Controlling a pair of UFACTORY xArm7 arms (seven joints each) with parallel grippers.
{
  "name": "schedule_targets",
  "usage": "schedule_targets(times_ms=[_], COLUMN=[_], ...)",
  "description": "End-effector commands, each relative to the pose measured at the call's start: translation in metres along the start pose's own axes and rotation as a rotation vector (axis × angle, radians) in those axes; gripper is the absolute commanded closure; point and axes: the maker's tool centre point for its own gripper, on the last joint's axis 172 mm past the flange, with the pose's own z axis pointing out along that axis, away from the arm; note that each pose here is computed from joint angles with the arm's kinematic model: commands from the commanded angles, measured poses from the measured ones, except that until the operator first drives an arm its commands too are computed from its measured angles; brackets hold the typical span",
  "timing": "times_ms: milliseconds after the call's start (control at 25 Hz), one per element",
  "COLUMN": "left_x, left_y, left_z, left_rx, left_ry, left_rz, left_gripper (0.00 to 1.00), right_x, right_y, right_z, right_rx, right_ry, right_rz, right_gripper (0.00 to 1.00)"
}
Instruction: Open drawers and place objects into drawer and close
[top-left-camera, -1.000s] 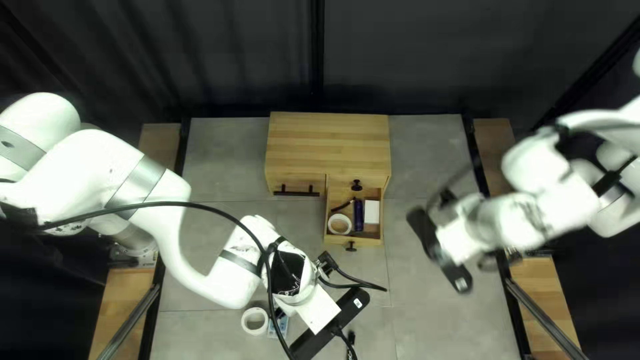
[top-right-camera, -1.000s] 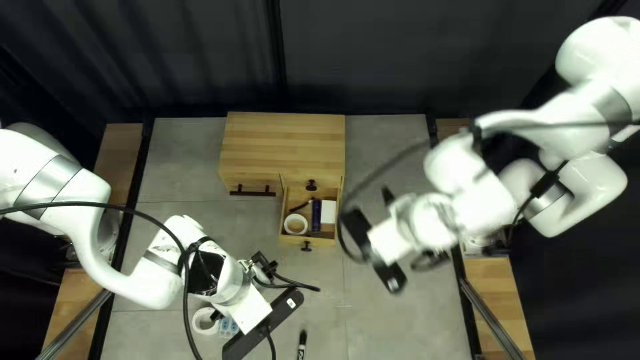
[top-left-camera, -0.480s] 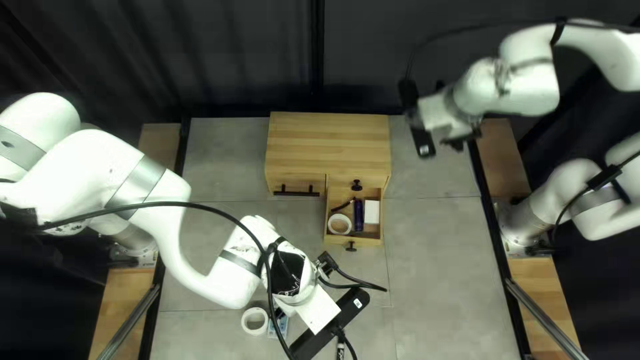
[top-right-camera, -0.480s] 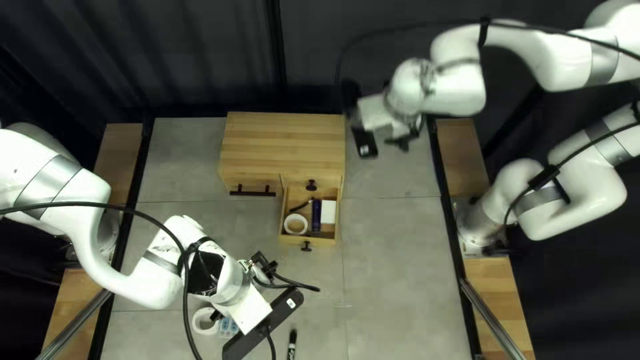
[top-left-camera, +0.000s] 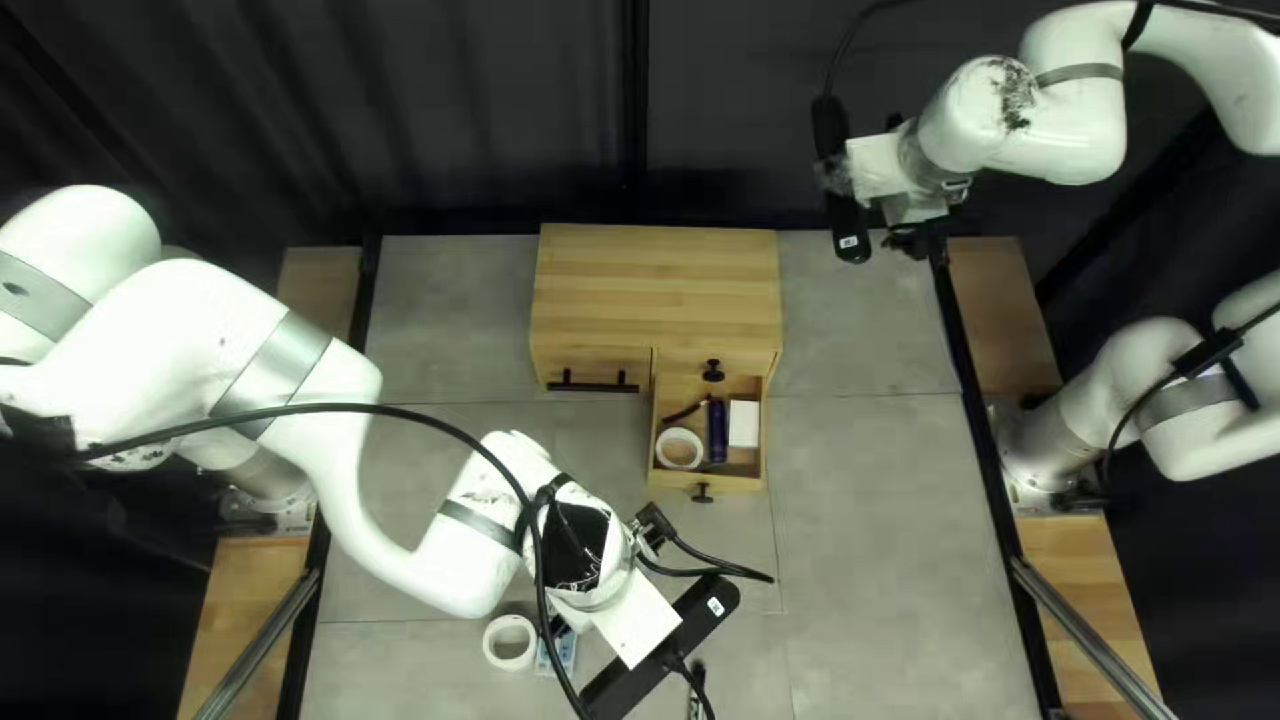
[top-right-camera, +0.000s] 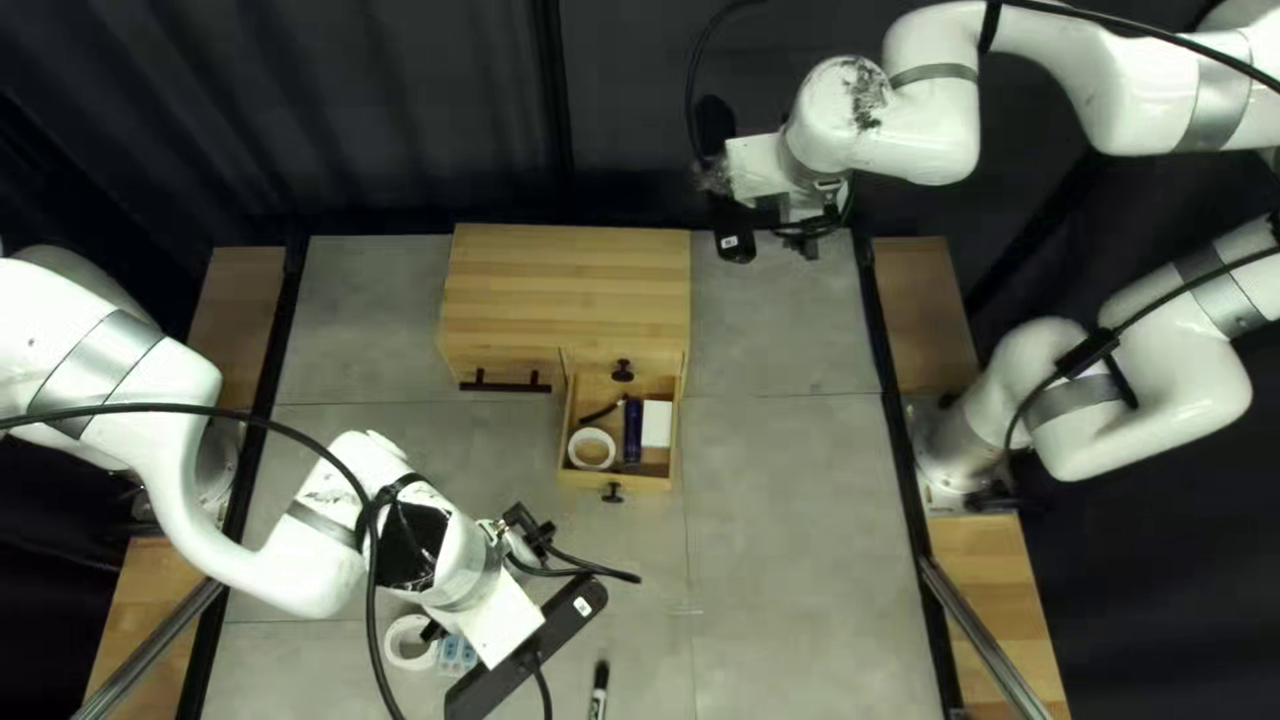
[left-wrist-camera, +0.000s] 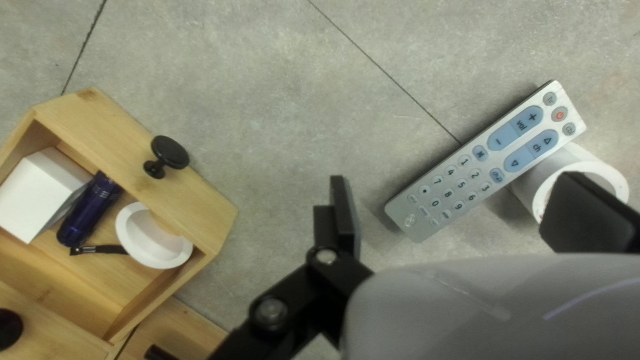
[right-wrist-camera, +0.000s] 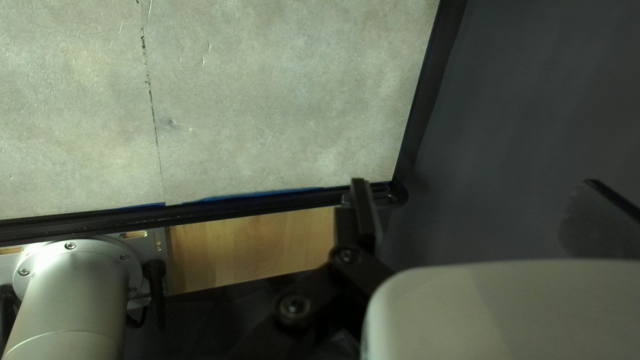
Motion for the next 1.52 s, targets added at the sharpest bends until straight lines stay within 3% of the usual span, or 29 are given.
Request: schedule_targets(times_ms=[40, 240, 600, 680, 840, 1080, 1360, 1520], left_x=[0.019, 0.028, 0.023, 0.04, 0.07, 0.078, 0.1, 0.11], left_y=[0.001, 0.022, 0.022, 0.033, 0.039, 0.037, 0.025, 0.011], left_z=[0.004, -0.002, -0.006, -0.003, 0.004, 0.013, 0.042, 0.064], left_rx=[-0.022, -0.103, -0.114, -0.125, -0.092, -0.008, 0.007, -0.029], left_ry=[0.007, 0.064, 0.07, 0.048, -0.013, -0.029, -0.054, -0.048], left_rz=[0.087, 0.301, 0.316, 0.356, 0.567, 0.819, 0.953, 0.909], left_gripper=[0.0, 0.0, 0.0, 0.0, 0.0, 0.0, 0.0, 0.0], right_x=[0.0, 0.0, 0.0, 0.0, 0.0, 0.0, 0.0, 0.0], right_y=[0.0, 0.0, 0.0, 0.0, 0.0, 0.0, 0.0, 0.0], right_z=[0.0, 0.0, 0.0, 0.0, 0.0, 0.0, 0.0, 0.0], right_rx=[0.0, 0.0, 0.0, 0.0, 0.0, 0.0, 0.0, 0.0], right_ry=[0.0, 0.0, 0.0, 0.0, 0.0, 0.0, 0.0, 0.0], right_rz=[0.0, 0.0, 0.0, 0.0, 0.0, 0.0, 0.0, 0.0], right_gripper=[0.0, 0.0, 0.0, 0.0, 0.0, 0.0, 0.0, 0.0])
